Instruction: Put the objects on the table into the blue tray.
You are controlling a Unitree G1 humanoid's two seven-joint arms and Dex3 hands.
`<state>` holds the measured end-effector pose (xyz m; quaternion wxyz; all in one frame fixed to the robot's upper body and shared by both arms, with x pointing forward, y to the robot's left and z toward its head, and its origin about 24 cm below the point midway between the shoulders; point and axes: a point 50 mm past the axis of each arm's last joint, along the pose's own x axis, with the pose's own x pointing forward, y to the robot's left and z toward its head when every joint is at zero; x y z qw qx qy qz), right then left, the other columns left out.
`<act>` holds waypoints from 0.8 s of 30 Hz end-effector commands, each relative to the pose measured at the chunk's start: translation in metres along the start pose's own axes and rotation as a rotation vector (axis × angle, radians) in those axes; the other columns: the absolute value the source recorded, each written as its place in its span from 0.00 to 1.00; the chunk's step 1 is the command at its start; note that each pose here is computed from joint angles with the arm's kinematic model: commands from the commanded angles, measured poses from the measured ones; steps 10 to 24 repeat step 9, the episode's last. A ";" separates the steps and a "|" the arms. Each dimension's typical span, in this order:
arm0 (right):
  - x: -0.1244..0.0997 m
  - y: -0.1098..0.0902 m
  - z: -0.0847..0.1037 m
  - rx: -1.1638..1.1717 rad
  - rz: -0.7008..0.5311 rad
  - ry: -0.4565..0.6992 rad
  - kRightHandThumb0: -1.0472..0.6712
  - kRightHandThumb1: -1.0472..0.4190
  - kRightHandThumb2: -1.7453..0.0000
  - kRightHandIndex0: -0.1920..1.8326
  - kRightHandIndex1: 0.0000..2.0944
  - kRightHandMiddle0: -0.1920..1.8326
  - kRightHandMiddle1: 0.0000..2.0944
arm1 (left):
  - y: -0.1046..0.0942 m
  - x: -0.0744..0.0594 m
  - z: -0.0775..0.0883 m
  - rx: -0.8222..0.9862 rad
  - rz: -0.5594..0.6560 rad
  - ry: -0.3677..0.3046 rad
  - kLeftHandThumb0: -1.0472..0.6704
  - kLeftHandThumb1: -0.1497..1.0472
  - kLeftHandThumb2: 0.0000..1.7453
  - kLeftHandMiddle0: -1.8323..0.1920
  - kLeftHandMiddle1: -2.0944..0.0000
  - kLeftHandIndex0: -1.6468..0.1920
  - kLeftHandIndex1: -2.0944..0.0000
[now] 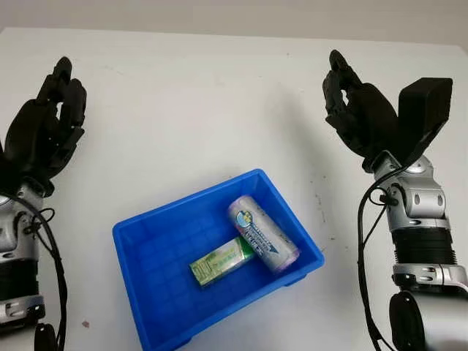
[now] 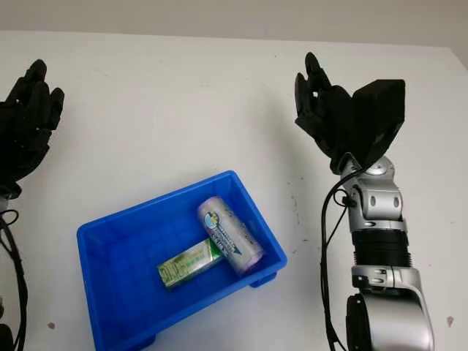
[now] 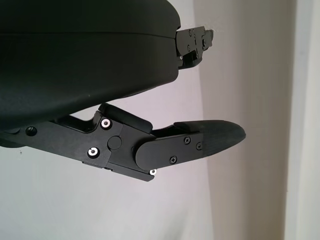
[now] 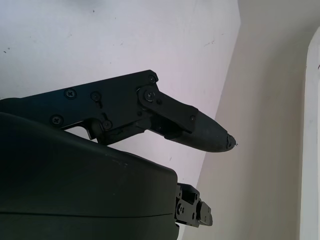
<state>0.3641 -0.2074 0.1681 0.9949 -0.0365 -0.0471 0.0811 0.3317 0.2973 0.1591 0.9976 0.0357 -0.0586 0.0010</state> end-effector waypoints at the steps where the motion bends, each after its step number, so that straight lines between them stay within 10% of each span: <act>1: -0.002 0.002 0.004 0.012 -0.015 -0.036 0.21 0.00 0.51 0.00 0.00 0.00 0.00 | -0.001 0.007 0.000 -0.002 0.004 -0.002 0.17 1.00 0.36 1.00 1.00 1.00 1.00; 24: -0.003 0.007 -0.001 0.045 -0.035 -0.028 0.21 0.00 0.51 0.00 0.00 0.00 0.00 | -0.013 0.013 -0.018 -0.086 0.018 0.032 0.17 1.00 0.34 1.00 1.00 1.00 1.00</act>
